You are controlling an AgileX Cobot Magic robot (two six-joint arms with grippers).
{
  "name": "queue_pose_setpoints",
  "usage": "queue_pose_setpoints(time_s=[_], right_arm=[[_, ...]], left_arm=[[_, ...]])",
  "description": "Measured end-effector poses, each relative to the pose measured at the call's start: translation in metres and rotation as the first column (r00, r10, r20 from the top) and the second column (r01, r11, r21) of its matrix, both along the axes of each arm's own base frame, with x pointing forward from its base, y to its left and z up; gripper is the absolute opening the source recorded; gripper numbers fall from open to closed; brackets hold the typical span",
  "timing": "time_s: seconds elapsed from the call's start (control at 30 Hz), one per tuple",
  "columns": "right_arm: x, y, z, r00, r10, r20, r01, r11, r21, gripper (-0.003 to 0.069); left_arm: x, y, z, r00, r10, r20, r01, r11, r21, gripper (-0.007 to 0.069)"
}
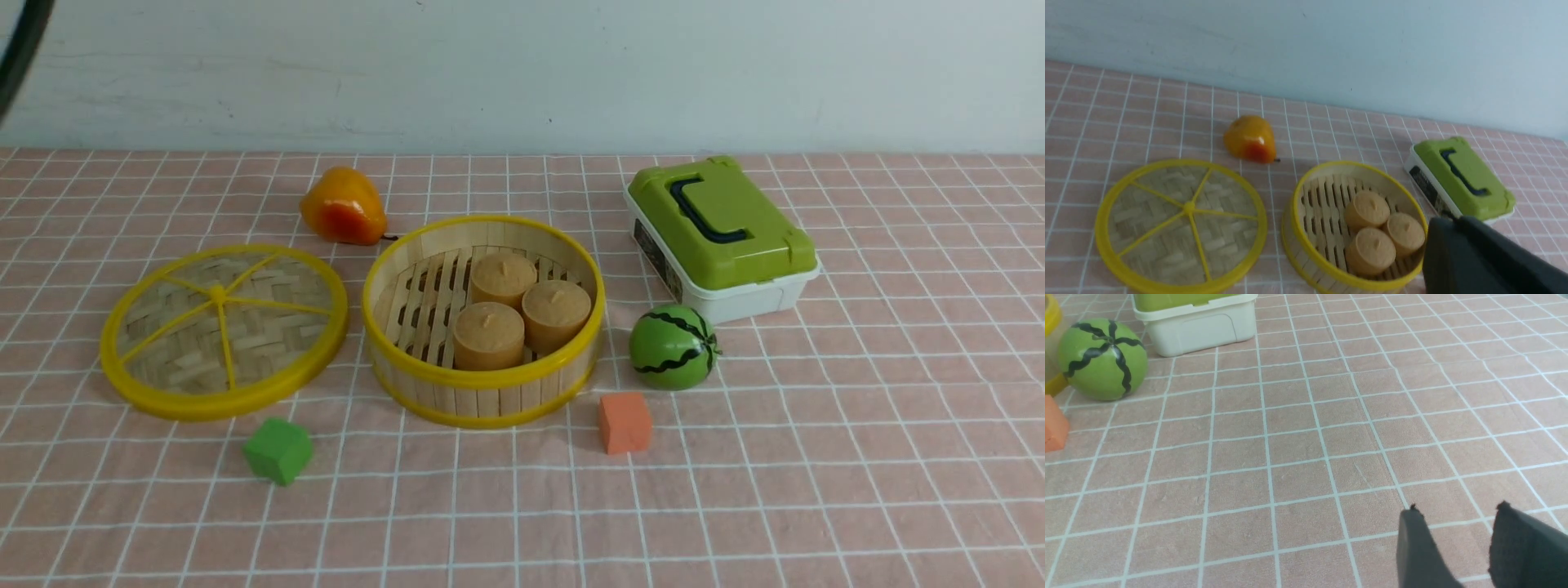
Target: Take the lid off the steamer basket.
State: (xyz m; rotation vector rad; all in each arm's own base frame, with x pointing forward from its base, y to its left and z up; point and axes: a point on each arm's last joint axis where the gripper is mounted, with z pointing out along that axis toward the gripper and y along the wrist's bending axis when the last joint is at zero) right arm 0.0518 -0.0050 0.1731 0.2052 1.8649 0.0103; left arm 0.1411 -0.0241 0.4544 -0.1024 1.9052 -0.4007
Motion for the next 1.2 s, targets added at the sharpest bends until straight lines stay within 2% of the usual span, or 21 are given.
queue_pose_setpoints(time_s=[0.13, 0.17, 0.23, 0.37, 0.5, 0.7, 0.8, 0.87, 0.97, 1.0, 1.07, 1.1, 1.13, 1.2], right_arm=[[0.0, 0.0, 0.0, 1.0, 0.0, 0.0, 0.0, 1.0, 0.0, 0.0241], [0.0, 0.0, 0.0, 1.0, 0.0, 0.0, 0.0, 1.0, 0.0, 0.0241], [0.0, 0.0, 0.0, 1.0, 0.0, 0.0, 0.0, 1.0, 0.0, 0.0241], [0.0, 0.0, 0.0, 1.0, 0.0, 0.0, 0.0, 1.0, 0.0, 0.0241], [0.0, 0.0, 0.0, 1.0, 0.0, 0.0, 0.0, 1.0, 0.0, 0.0241], [0.0, 0.0, 0.0, 1.0, 0.0, 0.0, 0.0, 1.0, 0.0, 0.0241], [0.0, 0.0, 0.0, 1.0, 0.0, 0.0, 0.0, 1.0, 0.0, 0.0241], [0.0, 0.0, 0.0, 1.0, 0.0, 0.0, 0.0, 1.0, 0.0, 0.0241], [0.0, 0.0, 0.0, 1.0, 0.0, 0.0, 0.0, 1.0, 0.0, 0.0241], [0.0, 0.0, 0.0, 1.0, 0.0, 0.0, 0.0, 1.0, 0.0, 0.0241], [0.0, 0.0, 0.0, 1.0, 0.0, 0.0, 0.0, 1.0, 0.0, 0.0241], [0.0, 0.0, 0.0, 1.0, 0.0, 0.0, 0.0, 1.0, 0.0, 0.0241], [0.0, 0.0, 0.0, 1.0, 0.0, 0.0, 0.0, 1.0, 0.0, 0.0241], [0.0, 0.0, 0.0, 1.0, 0.0, 0.0, 0.0, 1.0, 0.0, 0.0241]], left_arm=[[-0.039, 0.002, -0.045, 1.0, -0.006, -0.016, 0.006, 1.0, 0.003, -0.0013], [-0.04, 0.002, -0.047, 1.0, -0.006, -0.018, 0.006, 1.0, 0.003, -0.0013], [-0.056, 0.003, -0.085, 0.998, -0.011, -0.063, 0.011, 1.0, 0.009, -0.0013], [-0.067, 0.003, -0.122, 0.993, -0.013, -0.117, 0.015, 1.0, 0.015, -0.0013], [-0.072, 0.003, -0.147, 0.986, -0.016, -0.167, 0.019, 1.0, 0.018, -0.0013], [-0.075, 0.003, -0.149, 0.988, -0.022, -0.152, 0.028, 0.999, 0.032, -0.0013], [-0.078, 0.004, -0.142, 0.994, -0.045, -0.098, 0.055, 0.994, 0.1, -0.0013], [-0.086, 0.004, -0.129, 0.995, -0.094, 0.028, 0.087, 0.975, 0.202, -0.0013], [-0.095, 0.006, -0.12, 0.976, -0.119, 0.183, 0.066, 0.96, 0.272, -0.0013], [-0.1, 0.009, -0.121, 0.944, -0.1, 0.314, 0.002, 0.955, 0.297, -0.0013], [-0.103, 0.011, -0.124, 0.92, -0.082, 0.383, -0.042, 0.952, 0.304, -0.0013], [-0.104, 0.014, -0.129, 0.898, -0.01, 0.439, -0.137, 0.944, 0.301, -0.0013], [-0.106, 0.017, -0.142, 0.844, -0.025, 0.535, -0.161, 0.941, 0.298, -0.0013], [-0.106, 0.02, -0.16, 0.807, 0.027, 0.59, -0.217, 0.942, 0.254, -0.0013]])
